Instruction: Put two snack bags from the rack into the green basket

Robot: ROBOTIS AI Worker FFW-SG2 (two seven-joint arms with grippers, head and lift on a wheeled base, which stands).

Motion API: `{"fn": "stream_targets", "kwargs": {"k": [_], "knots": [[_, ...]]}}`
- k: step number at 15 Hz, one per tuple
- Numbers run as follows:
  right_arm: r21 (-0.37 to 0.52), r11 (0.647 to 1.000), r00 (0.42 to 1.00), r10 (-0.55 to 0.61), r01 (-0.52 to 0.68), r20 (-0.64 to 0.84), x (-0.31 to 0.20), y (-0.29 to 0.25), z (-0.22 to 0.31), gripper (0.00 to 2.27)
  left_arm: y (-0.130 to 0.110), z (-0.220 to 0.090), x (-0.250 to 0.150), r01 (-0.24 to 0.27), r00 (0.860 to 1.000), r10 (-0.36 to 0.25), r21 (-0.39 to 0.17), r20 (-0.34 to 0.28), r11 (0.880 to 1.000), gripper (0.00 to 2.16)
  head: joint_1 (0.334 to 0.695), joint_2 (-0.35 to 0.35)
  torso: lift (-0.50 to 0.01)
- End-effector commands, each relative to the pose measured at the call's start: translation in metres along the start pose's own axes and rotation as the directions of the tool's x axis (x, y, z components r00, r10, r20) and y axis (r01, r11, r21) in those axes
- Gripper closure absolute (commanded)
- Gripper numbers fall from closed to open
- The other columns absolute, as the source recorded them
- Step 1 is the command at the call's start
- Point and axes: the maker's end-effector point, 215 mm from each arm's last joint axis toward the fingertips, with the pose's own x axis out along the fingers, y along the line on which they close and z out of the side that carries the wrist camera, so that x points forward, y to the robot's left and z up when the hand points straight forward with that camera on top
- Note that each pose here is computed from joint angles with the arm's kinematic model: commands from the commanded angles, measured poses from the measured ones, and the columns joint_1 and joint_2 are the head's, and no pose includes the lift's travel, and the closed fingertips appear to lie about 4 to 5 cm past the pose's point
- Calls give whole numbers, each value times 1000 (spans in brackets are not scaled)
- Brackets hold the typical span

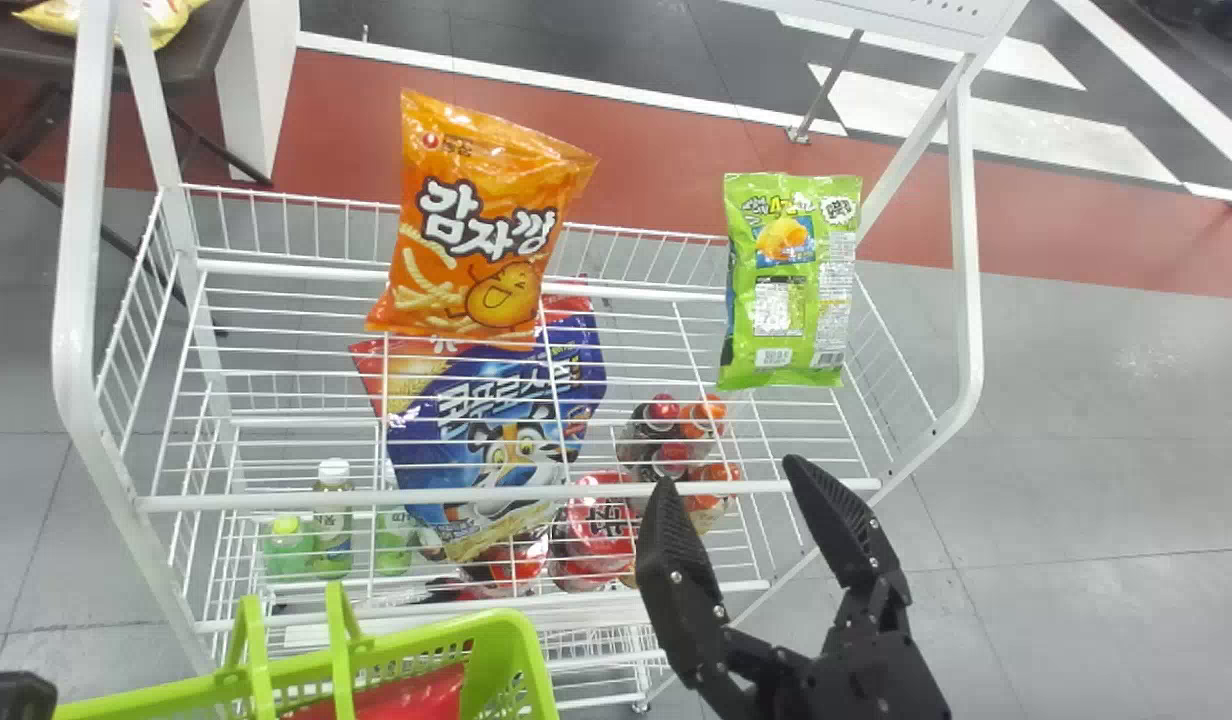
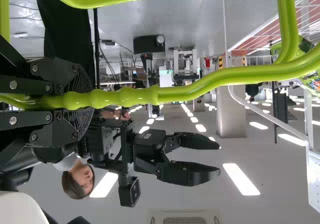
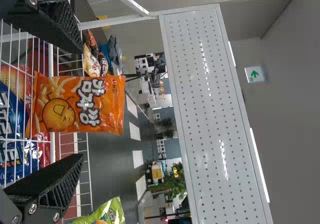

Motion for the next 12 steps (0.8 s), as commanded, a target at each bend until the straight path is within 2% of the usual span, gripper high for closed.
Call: {"fn": "stream_targets", "kwargs": {"k": [1, 12], "knots": [[1, 1000, 1000, -3, 3, 7, -2, -1, 3, 66, 0, -1, 2, 0, 1000, 0, 0, -4, 1000, 1065, 695, -350, -3], [-5, 1000, 1000, -17, 17, 6, -12, -6, 7, 66, -4, -4, 4, 2, 1000, -2, 8, -10, 1000, 1065, 695, -350, -3]]}}
